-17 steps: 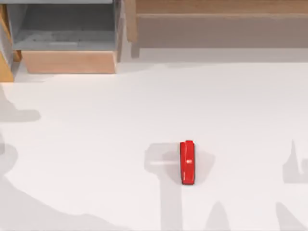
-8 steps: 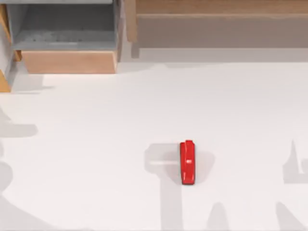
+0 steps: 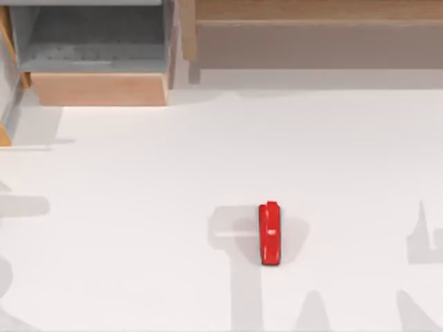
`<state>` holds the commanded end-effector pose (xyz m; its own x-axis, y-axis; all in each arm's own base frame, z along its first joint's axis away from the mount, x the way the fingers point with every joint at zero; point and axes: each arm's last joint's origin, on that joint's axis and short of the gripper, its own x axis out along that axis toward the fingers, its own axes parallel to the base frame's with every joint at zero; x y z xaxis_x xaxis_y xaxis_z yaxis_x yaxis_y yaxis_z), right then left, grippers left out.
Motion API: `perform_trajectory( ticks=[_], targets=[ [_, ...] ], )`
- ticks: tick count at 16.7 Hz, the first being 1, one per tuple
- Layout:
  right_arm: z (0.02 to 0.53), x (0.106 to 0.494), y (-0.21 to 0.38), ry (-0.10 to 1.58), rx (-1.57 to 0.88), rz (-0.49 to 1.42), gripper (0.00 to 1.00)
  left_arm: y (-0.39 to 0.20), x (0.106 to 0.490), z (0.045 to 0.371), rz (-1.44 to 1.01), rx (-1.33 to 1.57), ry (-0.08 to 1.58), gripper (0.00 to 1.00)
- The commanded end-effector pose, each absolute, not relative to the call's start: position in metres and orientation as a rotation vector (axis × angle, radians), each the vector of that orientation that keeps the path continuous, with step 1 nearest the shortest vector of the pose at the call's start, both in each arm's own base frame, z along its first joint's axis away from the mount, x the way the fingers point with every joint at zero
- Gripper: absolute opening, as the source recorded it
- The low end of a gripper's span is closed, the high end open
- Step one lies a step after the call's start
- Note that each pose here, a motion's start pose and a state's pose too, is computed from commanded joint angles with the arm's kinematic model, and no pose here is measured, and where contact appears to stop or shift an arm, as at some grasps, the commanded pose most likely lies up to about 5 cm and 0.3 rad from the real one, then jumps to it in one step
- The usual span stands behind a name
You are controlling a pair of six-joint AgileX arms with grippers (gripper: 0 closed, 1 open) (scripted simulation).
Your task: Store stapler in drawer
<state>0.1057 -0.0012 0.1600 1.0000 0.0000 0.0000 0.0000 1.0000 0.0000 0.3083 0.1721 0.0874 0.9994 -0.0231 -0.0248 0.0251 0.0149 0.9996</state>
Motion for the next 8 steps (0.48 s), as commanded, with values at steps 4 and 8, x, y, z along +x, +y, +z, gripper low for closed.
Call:
perform_trajectory(
  ticks=[4,8],
  targets=[
    [0.160,0.106,-0.001,0.000,0.000,0.000,1.00,0.174,0.288,0.087,-0.039,1.555,0.003,0.00],
    [0.160,0.106,-0.001,0.000,0.000,0.000,1.00,0.173,0.252,0.087,-0.040,1.552,0.003,0.00]
  ],
)
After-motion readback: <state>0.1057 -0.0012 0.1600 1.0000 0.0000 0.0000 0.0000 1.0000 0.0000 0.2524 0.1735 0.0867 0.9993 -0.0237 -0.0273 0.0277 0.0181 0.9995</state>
